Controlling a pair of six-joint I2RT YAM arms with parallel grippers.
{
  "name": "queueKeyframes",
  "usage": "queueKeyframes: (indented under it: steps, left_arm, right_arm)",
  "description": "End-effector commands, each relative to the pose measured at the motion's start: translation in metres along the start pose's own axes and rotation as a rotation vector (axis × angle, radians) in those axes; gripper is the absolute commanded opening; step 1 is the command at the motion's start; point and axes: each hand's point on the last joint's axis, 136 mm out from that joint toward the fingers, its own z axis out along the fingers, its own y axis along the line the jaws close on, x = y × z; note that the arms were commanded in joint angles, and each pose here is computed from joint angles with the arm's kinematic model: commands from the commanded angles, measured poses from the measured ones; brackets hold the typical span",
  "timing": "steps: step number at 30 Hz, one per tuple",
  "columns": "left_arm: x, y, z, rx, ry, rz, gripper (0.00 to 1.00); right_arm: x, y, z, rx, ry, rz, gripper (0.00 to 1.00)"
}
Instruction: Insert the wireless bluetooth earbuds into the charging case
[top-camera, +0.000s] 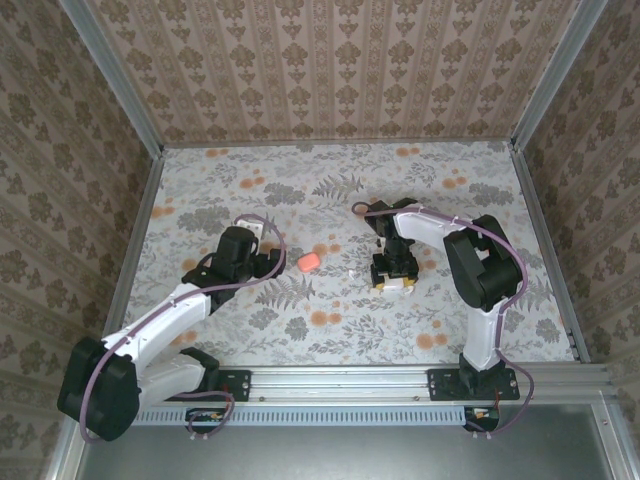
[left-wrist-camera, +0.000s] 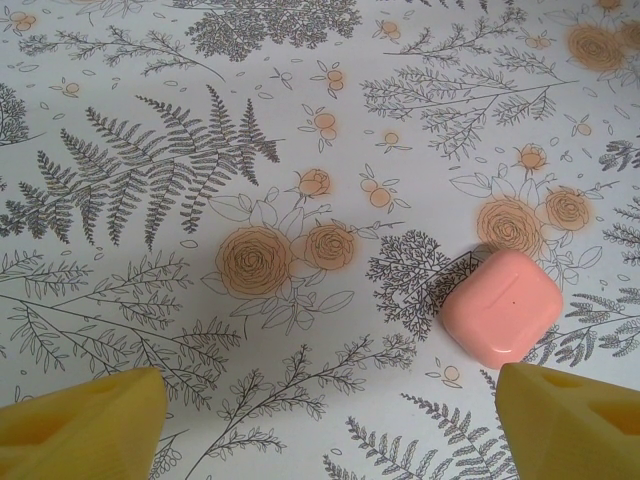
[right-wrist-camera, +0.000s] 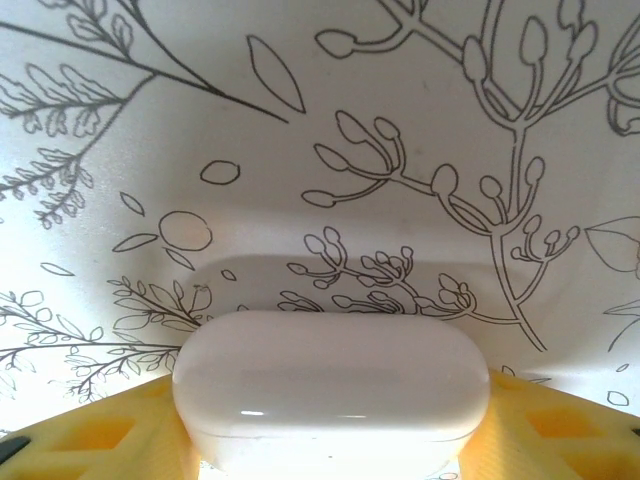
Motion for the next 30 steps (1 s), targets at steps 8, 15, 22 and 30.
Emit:
queueKeyframes:
  steps: [8, 15, 22, 30]
  left_arm:
    - [-0.017, -0.007, -0.012, 0.038, -0.111, 0.018, 0.83]
    - [-0.026, -0.019, -0.023, 0.116, -0.211, 0.074, 0.82]
    - [-0.036, -0.035, -0.038, 0.199, -0.321, 0.172, 0.75]
    - [-0.042, -0.062, -0.048, 0.332, -0.438, 0.261, 0.69]
  right_arm:
    - [-0.011, 0.005, -0.051, -0.090, -0.232, 0.092, 0.59]
    - [-0.013, 0.023, -0.105, -0.302, -0.462, 0.124, 0.57]
    - [-0.009, 0.053, -0.159, -0.617, -0.675, 0.108, 0.55]
    - [-0.007, 0.071, -0.190, -0.796, -0.720, 0.117, 0.52]
